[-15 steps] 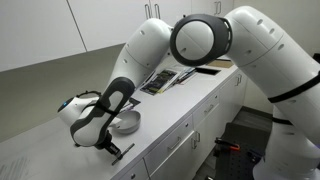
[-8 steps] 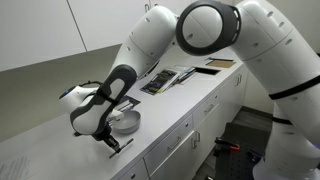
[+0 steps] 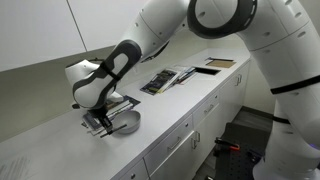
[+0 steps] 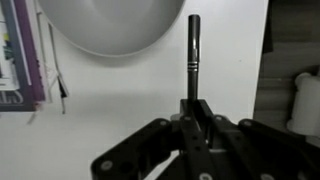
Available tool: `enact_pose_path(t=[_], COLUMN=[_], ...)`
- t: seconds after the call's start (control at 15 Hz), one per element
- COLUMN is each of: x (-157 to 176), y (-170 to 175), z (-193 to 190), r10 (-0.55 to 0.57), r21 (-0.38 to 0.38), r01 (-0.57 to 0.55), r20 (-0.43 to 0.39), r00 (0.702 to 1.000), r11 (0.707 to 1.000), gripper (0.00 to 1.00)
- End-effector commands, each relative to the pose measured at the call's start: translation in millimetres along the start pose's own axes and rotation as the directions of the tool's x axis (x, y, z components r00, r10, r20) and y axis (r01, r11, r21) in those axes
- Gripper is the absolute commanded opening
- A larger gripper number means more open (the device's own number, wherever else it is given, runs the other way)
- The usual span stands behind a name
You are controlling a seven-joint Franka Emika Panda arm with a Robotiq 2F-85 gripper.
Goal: Pick up the black pen and put it in the bowl.
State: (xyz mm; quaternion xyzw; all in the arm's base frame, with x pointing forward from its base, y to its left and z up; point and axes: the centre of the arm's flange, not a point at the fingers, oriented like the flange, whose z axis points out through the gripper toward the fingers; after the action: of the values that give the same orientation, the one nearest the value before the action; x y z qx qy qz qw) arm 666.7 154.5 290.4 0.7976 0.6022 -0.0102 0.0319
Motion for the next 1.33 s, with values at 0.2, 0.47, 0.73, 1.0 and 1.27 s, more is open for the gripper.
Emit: enact_pose_path(t=[0.2, 0.47, 0.73, 1.0, 1.27], x=[-28, -53, -75, -82, -84], y=[26, 45, 57, 57, 37], z=[-2, 0, 6, 11, 2], r10=[0.036, 0.087, 0.180, 0.235, 0.325], r21=[-0.104, -0.127, -0.186, -0.213, -0.165], r01=[-0.036, -0.084, -0.172, -0.225, -0.311], r20=[-0.004, 0.020, 0.024, 0.020, 0.065], r00=[0.999, 0.996, 0.983, 0.972, 0.944], r11=[0.994, 0.988, 0.967, 0.951, 0.936], gripper=[0.03, 0.03, 0.37, 0.57, 0.88])
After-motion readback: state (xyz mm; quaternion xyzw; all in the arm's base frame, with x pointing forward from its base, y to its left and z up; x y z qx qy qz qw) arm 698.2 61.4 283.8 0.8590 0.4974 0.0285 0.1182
